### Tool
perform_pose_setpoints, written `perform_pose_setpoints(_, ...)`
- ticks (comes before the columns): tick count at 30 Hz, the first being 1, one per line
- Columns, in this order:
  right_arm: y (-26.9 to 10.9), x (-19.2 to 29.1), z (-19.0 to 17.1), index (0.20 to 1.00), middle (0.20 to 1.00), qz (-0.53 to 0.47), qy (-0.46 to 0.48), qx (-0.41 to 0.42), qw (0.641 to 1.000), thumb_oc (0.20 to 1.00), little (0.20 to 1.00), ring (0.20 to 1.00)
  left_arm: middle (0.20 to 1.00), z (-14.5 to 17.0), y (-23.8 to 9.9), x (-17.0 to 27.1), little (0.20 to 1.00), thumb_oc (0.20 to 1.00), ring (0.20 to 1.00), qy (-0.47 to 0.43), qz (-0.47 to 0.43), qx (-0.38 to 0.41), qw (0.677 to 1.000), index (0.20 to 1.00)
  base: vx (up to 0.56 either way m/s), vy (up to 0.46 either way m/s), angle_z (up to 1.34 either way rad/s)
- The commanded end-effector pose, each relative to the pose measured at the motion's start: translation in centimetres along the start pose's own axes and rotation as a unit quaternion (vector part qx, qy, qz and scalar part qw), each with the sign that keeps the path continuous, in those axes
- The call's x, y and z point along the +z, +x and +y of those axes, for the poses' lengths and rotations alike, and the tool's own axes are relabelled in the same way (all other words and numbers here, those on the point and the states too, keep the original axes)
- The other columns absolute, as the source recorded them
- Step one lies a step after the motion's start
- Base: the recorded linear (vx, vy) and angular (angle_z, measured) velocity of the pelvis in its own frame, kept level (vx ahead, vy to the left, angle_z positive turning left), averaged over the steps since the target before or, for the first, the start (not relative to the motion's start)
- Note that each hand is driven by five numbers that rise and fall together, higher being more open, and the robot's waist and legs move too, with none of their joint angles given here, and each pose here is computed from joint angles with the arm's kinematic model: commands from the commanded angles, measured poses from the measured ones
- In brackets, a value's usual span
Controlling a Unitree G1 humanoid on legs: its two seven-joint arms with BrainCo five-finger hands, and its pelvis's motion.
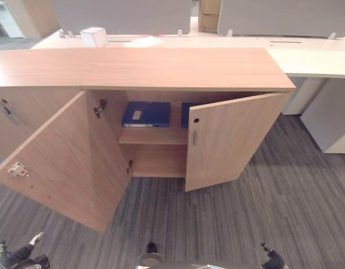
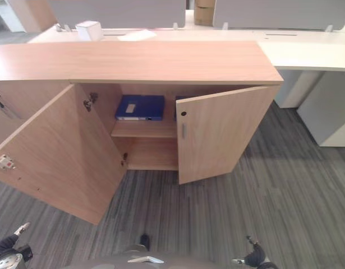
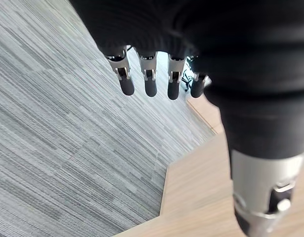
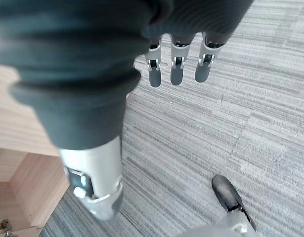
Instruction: Put the empty folder in the office cabinet
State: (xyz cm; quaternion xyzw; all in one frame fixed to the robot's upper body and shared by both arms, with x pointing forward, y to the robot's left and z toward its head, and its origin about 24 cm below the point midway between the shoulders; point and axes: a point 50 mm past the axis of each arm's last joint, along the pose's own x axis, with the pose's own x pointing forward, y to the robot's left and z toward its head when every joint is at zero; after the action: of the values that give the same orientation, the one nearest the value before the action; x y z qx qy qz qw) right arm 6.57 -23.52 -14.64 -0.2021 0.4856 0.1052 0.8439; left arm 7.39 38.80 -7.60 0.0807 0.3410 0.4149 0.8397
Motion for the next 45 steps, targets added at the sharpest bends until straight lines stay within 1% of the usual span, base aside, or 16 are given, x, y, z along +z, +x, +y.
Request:
perform_pose_setpoints(1, 0.8, 3.2, -1.6, 1.0, 1.0, -0.058, -0.022, -0.011, 0.998, 1.0, 1.0, 1.0, 1.0, 3.3, 1.1, 3.3, 1.0, 1.0, 1.0, 0.018, -0.059, 0.049, 0.997, 1.0, -0.03, 0.171, -0.14)
perform_pose_setpoints(7, 0.5, 2.2, -1.4, 1.0, 1.0, -0.044, 0.012, -0.023, 0.999, 1.0, 1.0, 1.0, 1.0, 6.8, 1.8, 6.8, 1.0, 1.0, 1.0, 0.044, -0.097, 0.102, 0.989, 1.0, -0.02, 0.142, -0.22)
perform_pose_setpoints(14, 0.5, 1.7, -1.2, 1.0, 1.0, -0.032, 0.045, -0.031, 0.998, 1.0, 1.0, 1.0, 1.0, 8.1, 2.4, 10.7, 1.0, 1.0, 1.0, 0.086, -0.135, 0.118, 0.98, 1.0, -0.02, 0.122, -0.19)
perform_pose_setpoints(18, 0.5, 2.1, -0.8, 1.0, 1.0, -0.04, 0.042, -0.022, 0.998, 1.0, 1.0, 1.0, 1.0, 5.4, 2.7, 11.6, 1.0, 1.0, 1.0, 0.139, -0.153, 0.046, 0.977, 1.0, -0.02, 0.068, -0.22)
perform_pose_setpoints(22, 0.6, 2.5, -0.4, 1.0, 1.0, -0.047, 0.032, -0.009, 0.998, 1.0, 1.0, 1.0, 1.0, 1.0, 2.8, 8.6, 1.0, 1.0, 1.0, 0.161, -0.106, -0.04, 0.98, 1.0, 0.03, 0.052, -0.14)
perform_pose_setpoints(23, 0.7, 2.8, -0.1, 1.0, 1.0, -0.05, 0.024, -0.003, 0.998, 1.0, 1.0, 1.0, 1.0, -1.9, 2.4, 6.4, 1.0, 1.0, 1.0, 0.153, -0.072, -0.08, 0.982, 1.0, 0.05, 0.051, -0.19)
perform_pose_setpoints(25, 0.7, 2.7, -0.1, 1.0, 1.0, -0.049, 0.024, -0.003, 0.998, 1.0, 1.0, 1.0, 1.0, -1.9, 2.4, 6.4, 1.0, 1.0, 1.0, 0.153, -0.072, -0.08, 0.982, 1.0, 0.03, 0.021, -0.15)
perform_pose_setpoints(26, 0.7, 2.7, -0.1, 1.0, 1.0, -0.047, 0.022, -0.004, 0.999, 1.0, 1.0, 1.0, 1.0, -3.9, 2.0, 5.5, 1.0, 1.0, 1.0, 0.151, -0.06, -0.106, 0.981, 1.0, 0.04, 0.02, -0.14)
perform_pose_setpoints(27, 0.9, 2.8, 0.3, 1.0, 1.0, -0.042, 0.017, 0.0, 0.999, 1.0, 1.0, 1.0, 1.0, -8.0, 0.9, 3.8, 1.0, 1.0, 1.0, 0.145, -0.039, -0.163, 0.975, 1.0, 0.06, 0.019, -0.14)
perform_pose_setpoints(32, 1.0, 3.1, 0.4, 1.0, 1.0, -0.042, 0.004, -0.007, 0.999, 1.0, 1.0, 1.0, 1.0, -16.1, -2.6, 2.8, 1.0, 1.0, 1.0, 0.16, -0.049, -0.282, 0.945, 1.0, 0.05, -0.023, -0.1)
perform_pose_setpoints(33, 1.0, 3.1, 0.4, 1.0, 1.0, -0.042, 0.004, -0.007, 0.999, 1.0, 1.0, 1.0, 1.0, -16.1, -2.6, 2.8, 1.0, 1.0, 1.0, 0.16, -0.049, -0.283, 0.945, 1.0, 0.04, -0.048, -0.26)
perform_pose_setpoints(35, 1.0, 3.1, 0.4, 1.0, 1.0, -0.041, -0.007, -0.01, 0.999, 1.0, 1.0, 1.0, 1.0, -18.5, -3.4, 3.7, 1.0, 1.0, 1.0, 0.169, -0.061, -0.304, 0.936, 1.0, 0.05, -0.067, -0.37)
perform_pose_setpoints(38, 1.0, 3.0, 0.4, 1.0, 1.0, -0.04, -0.01, -0.01, 0.999, 1.0, 1.0, 1.0, 1.0, -19.0, -3.5, 4.1, 1.0, 1.0, 1.0, 0.17, -0.066, -0.308, 0.934, 1.0, 0.04, -0.048, -0.22)
perform_pose_setpoints(41, 0.7, 3.1, -0.2, 1.0, 1.0, -0.047, -0.029, -0.012, 0.998, 1.0, 1.0, 1.0, 1.0, -20.0, -2.9, 7.8, 1.0, 1.0, 1.0, 0.164, -0.106, -0.298, 0.934, 1.0, 0.07, -0.105, -0.51)
perform_pose_setpoints(42, 0.5, 2.9, -0.6, 1.0, 1.0, -0.05, -0.035, -0.015, 0.998, 1.0, 1.0, 1.0, 1.0, -19.8, -2.2, 10.6, 1.0, 1.0, 1.0, 0.145, -0.13, -0.276, 0.941, 1.0, 0.05, -0.076, -0.23)
perform_pose_setpoints(45, 0.2, 2.7, -1.2, 1.0, 1.0, -0.049, -0.037, -0.023, 0.998, 1.0, 1.0, 1.0, 1.0, -18.9, -1.2, 13.5, 1.0, 1.0, 1.0, 0.129, -0.154, -0.246, 0.948, 1.0, 0.04, -0.067, -0.26)
